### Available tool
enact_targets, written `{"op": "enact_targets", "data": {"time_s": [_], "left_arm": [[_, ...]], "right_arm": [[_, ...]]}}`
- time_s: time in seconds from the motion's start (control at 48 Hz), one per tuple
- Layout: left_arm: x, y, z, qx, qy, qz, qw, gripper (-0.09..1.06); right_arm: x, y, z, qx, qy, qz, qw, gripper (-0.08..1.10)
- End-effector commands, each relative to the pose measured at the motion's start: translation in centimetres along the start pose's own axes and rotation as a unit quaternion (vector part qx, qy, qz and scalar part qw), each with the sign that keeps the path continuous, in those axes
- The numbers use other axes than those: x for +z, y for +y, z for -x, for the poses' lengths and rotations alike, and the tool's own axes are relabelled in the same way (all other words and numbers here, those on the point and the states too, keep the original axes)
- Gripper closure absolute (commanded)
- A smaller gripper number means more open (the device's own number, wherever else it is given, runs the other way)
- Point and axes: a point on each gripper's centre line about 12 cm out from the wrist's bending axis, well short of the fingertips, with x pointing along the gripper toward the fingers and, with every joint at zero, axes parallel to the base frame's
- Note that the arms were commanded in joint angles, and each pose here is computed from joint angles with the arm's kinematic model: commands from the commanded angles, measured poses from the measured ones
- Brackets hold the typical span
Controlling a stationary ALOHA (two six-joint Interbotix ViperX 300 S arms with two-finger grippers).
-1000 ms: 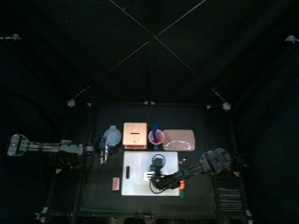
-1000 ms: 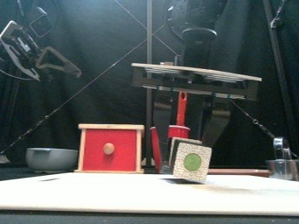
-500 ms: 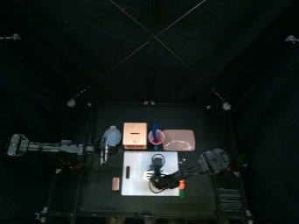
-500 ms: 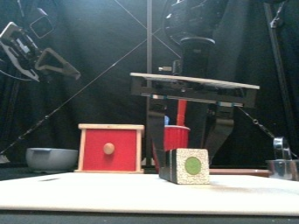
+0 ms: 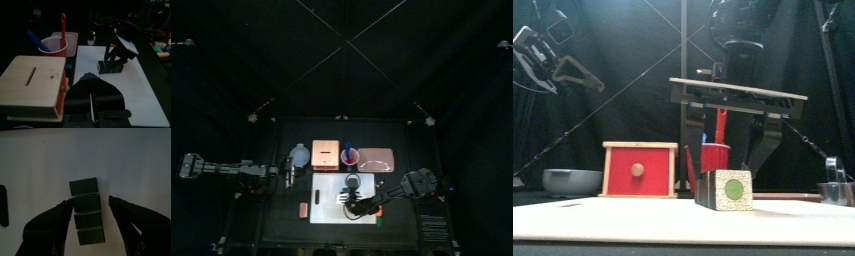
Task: Place sushi on board then cut the sushi with the knife then place the pieces on the plate
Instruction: Pick knife at handle with right hand
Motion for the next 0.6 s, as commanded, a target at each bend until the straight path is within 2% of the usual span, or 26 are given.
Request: {"op": "enact_targets", "data": {"time_s": [0.021, 0.271, 0.604], "left_arm": [[0.5, 0.1, -0.1, 0.002, -0.006, 0.002, 1.0, 0.99], [0.4, 0.2, -0.1, 0.005, -0.002, 0.003, 1.0, 0.99], [0.1, 0.7, -0.1, 0.016, 0.01, 0.012, 0.9998, 0.99]], "right_arm": [[2.0, 0.0, 2.9, 0.04, -0.001, -0.01, 0.999, 0.12], [3.3, -1.7, 3.2, 0.105, 0.004, 0.024, 0.994, 0.12], [4.7, -4.3, 2.7, 0.177, 0.019, 0.075, 0.981, 0.12]]}}
